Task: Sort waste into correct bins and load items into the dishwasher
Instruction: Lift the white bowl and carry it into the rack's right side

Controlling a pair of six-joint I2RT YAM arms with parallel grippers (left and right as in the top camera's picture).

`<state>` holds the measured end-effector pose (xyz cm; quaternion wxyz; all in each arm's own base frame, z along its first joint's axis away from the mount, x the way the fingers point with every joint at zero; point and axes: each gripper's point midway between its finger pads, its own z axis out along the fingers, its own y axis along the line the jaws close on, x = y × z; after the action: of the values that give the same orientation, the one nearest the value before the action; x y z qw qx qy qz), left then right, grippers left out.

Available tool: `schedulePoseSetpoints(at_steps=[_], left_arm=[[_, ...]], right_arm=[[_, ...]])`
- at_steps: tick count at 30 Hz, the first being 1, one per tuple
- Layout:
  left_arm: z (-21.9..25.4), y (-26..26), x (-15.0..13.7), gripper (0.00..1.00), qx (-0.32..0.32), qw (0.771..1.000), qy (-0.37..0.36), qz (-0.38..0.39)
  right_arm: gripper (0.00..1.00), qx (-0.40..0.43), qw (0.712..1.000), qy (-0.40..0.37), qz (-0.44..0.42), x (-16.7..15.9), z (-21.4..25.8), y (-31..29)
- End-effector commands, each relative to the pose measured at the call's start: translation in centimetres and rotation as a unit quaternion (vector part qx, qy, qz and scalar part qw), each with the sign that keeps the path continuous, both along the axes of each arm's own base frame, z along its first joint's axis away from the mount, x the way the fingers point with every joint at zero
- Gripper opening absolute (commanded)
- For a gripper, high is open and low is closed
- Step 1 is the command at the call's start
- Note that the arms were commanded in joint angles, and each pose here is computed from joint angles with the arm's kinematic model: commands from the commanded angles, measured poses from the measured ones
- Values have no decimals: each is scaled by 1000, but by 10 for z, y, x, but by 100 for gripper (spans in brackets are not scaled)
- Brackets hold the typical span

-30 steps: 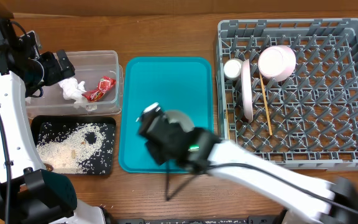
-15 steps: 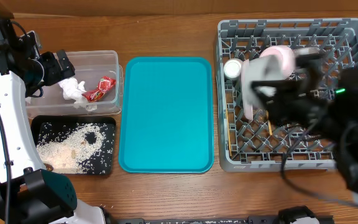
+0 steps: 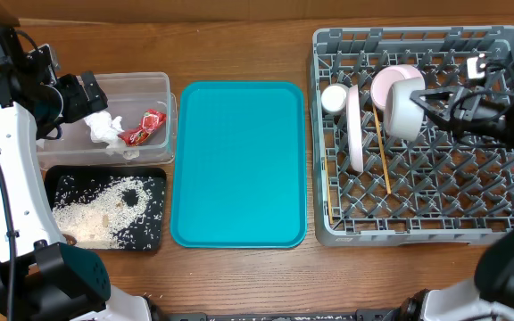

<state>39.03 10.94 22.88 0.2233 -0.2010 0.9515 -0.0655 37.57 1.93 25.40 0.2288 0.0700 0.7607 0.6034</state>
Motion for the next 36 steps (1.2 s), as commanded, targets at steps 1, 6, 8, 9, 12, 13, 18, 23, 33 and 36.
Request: schedulePoseSetpoints(at_steps=[1, 6, 8, 9, 12, 13, 18, 23, 33, 36], left_arm=[[15, -1, 2, 100, 2, 1000, -21, 1], [15, -1, 2, 100, 2, 1000, -21, 1], [15, -1, 2, 100, 2, 1000, -21, 1], [15, -1, 2, 100, 2, 1000, -21, 1], [15, -1, 2, 100, 2, 1000, -21, 1], [15, -1, 2, 100, 2, 1000, -21, 1], [15, -1, 2, 100, 2, 1000, -21, 1], [15, -1, 2, 100, 2, 1000, -21, 1], [15, -1, 2, 100, 2, 1000, -21, 1], [15, -1, 2, 100, 2, 1000, -21, 1]], right_arm=[[4, 66, 997, -22, 16, 9, -7, -2], [4, 69, 997, 9, 13, 17, -34, -5], [4, 49, 999, 19, 11, 17, -43, -6], [4, 29, 999, 28, 9, 17, -50, -7], [4, -34, 997, 70, 4, 14, -75, -11], [4, -36, 996, 76, 4, 12, -77, -11], [4, -10, 996, 93, 6, 6, -74, -7], [4, 50, 995, 85, 3, -1, -57, -7], [4, 98, 991, 80, -30, -25, -76, -19], [4, 93, 993, 73, -31, -26, -82, -20]])
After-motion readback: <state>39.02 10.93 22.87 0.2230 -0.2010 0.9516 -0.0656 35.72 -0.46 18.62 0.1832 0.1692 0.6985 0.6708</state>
